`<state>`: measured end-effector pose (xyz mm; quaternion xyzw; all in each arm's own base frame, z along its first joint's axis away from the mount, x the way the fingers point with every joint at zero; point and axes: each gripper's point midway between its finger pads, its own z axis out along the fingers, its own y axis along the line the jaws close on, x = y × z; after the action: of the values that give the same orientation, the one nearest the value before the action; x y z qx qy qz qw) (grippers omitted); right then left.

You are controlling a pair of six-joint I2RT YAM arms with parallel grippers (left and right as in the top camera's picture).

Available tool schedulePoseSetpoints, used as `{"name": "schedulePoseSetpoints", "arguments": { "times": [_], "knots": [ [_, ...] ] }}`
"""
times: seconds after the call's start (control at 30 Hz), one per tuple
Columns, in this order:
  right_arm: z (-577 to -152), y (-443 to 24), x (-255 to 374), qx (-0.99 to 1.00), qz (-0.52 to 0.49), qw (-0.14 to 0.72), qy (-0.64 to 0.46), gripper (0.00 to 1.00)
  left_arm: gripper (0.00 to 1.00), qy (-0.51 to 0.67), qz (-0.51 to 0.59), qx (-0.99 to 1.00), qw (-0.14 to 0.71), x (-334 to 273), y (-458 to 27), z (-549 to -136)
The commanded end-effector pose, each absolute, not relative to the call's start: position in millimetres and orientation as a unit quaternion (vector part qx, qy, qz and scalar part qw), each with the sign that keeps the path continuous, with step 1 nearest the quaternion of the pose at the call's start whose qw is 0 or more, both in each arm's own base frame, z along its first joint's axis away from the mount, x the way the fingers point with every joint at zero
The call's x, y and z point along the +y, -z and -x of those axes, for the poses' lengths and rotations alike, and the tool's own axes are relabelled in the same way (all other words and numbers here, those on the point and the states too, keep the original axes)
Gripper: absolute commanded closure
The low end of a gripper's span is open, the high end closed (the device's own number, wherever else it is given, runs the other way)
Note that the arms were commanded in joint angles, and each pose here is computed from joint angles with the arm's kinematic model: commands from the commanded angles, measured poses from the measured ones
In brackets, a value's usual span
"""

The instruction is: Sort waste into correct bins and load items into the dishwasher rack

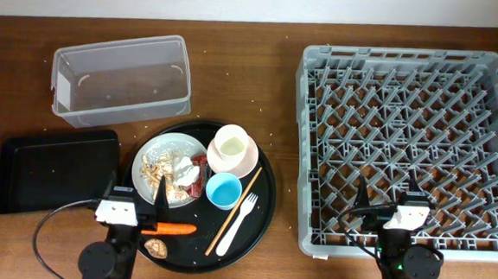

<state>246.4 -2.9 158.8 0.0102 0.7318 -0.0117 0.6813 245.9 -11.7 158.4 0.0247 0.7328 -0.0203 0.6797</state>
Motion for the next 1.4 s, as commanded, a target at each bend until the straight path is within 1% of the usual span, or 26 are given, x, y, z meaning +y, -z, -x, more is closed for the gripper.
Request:
{"name": "schedulePoseSetpoints", "arguments": {
  "times": [0.0,1.1,1.2,1.37],
  "knots": [
    [-246,-157,-4,0.732,-0.016,0.681,0.014,0.02,0.01,0.012,-0.027,0.733,0.679,-10,-157,-246],
    [-246,-157,-4,0.732,-0.014,0.681,0.012,0.02,0.01,0.013,-0.028,0.733,0.679,-10,-157,-246],
    [-246,-160,7,0.729,0.004,0.685,-0.011,0.02,0.01,0.015,-0.030,0.731,0.682,-11,-159,-246],
    [-243,-167,10,0.731,-0.020,0.680,-0.047,0.02,0.01,0.018,-0.032,0.741,0.670,-12,-162,-242]
  ]
}}
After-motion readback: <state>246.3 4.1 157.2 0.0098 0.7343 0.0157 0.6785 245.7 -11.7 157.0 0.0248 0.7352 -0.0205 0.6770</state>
